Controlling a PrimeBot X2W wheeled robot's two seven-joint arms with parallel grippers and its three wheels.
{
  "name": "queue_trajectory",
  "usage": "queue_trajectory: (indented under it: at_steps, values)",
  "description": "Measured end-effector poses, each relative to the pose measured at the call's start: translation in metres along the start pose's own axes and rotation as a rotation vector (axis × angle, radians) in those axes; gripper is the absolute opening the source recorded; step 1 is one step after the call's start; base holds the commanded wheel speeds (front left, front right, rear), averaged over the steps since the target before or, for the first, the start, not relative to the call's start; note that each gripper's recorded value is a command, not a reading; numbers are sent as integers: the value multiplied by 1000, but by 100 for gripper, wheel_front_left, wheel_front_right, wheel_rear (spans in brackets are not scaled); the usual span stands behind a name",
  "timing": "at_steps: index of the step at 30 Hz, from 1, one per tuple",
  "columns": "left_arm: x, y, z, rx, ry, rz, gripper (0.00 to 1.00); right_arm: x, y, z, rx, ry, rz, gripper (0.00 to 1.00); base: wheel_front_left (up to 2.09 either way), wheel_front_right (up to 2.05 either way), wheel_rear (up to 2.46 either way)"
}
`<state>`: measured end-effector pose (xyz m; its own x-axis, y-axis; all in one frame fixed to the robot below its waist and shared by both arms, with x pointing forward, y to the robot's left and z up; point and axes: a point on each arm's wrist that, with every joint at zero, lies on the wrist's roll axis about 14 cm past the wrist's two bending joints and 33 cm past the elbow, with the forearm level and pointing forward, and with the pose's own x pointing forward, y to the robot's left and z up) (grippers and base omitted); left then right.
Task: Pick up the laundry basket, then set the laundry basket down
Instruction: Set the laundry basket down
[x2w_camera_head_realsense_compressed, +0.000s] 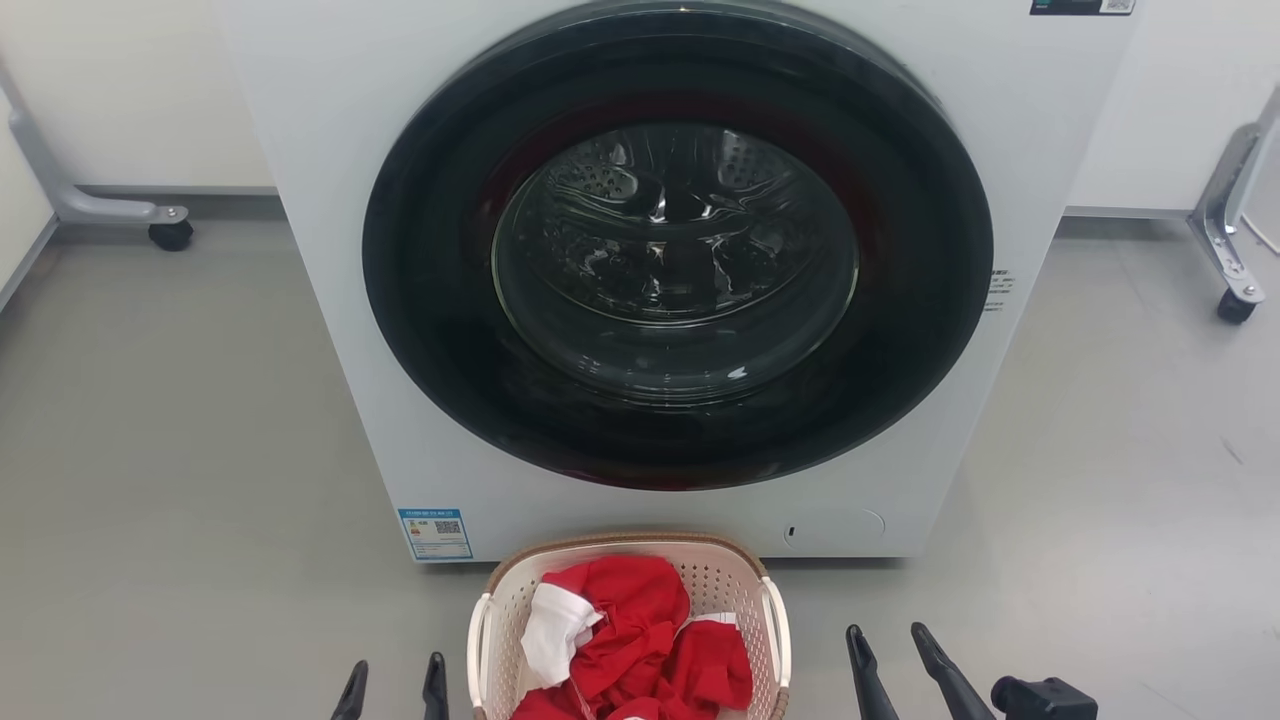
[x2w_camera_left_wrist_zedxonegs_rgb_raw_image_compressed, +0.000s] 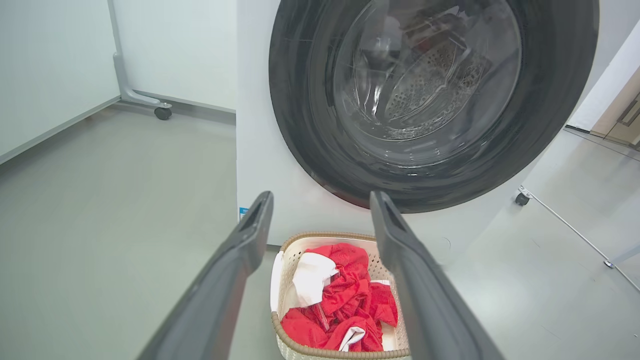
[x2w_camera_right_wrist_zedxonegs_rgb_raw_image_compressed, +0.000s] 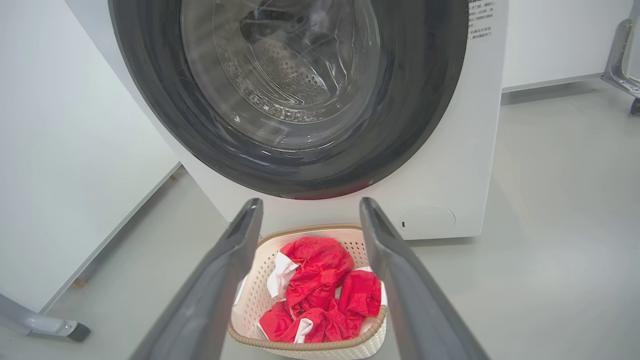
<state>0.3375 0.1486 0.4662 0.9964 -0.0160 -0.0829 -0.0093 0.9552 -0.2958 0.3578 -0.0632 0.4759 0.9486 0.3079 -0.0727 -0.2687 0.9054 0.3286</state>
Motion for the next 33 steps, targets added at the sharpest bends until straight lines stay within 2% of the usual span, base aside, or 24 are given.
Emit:
queue_trajectory:
  at_steps: [21,33]
  values:
    - [-7,-13,10,25,-42,-36,100,-31,-26,26,-68,-128,-128,100,0,0,0]
    - [-5,-10,12,39,-51,-20,100,-31,-27,38,-90,-169,-141,100,0,0,0]
